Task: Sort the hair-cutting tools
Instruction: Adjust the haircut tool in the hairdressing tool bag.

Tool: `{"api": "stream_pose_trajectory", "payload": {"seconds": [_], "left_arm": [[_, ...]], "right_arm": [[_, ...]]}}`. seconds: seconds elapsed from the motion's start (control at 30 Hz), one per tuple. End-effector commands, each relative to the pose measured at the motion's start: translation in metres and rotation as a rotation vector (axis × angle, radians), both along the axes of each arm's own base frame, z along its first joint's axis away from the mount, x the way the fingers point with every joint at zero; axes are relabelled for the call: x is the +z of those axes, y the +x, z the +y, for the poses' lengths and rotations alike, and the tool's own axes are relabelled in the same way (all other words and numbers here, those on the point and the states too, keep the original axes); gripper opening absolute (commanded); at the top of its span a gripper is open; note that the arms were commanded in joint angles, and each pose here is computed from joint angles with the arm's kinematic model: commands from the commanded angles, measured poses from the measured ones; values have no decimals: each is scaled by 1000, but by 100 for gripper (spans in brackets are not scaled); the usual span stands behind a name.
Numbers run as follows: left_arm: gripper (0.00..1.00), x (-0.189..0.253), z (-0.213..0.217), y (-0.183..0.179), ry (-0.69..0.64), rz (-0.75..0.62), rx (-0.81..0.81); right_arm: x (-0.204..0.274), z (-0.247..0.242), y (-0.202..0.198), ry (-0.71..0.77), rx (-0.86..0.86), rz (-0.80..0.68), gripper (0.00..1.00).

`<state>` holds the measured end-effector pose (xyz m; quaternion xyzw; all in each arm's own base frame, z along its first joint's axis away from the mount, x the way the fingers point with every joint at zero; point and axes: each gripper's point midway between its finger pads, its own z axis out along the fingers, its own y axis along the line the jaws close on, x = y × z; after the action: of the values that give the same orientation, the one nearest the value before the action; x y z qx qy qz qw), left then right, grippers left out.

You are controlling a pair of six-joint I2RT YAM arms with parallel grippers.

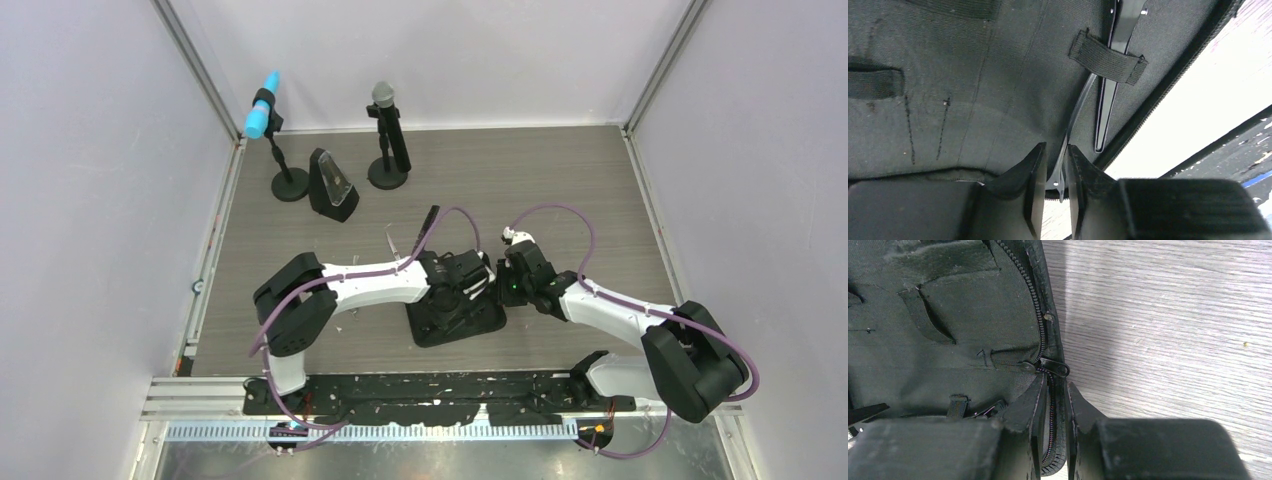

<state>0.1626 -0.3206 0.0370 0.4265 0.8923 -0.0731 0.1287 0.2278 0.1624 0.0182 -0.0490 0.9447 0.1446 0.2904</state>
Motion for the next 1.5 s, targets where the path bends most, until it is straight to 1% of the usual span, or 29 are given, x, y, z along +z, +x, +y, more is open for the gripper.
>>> {"api": "stream_pose_trajectory", "payload": {"seconds": [0.0,0.17,0.43,0.5,0.63,0.77,0.9,1.0,1.17,1.23,1.37,1.47], "left_arm": [[21,0,-5,-1,11,-5,-62],[19,-4,-10,-6,5,4,-97],[3,-3,-25,-4,-20,-13,-160],[1,0,-29,1,-25,-34,-180],[0,5,-39,8,-50,-66,-214],[0,9,-57,5,-112,-53,-267],[0,14,-73,2,-133,-71,-349],[5,18,-84,0,-151,-94,-395],[25,19,-84,5,-153,-131,-387],[31,20,-78,6,-139,-141,-375],[46,24,-60,12,-114,-191,-293],[50,39,-43,16,-104,-225,-155]], "right_arm": [[-9,3,-13,21,22,55,13],[-9,4,-14,27,29,59,12],[-8,5,-14,32,34,57,12],[-8,6,-15,36,38,56,12],[-7,8,-15,43,51,56,10],[-7,10,-15,49,56,55,9],[-7,11,-15,56,66,53,8],[-6,12,-15,60,71,51,8],[-5,12,-15,61,70,46,8],[-5,11,-15,61,68,45,8],[-5,11,-15,60,67,45,8],[-5,11,-15,59,66,43,8]]}}
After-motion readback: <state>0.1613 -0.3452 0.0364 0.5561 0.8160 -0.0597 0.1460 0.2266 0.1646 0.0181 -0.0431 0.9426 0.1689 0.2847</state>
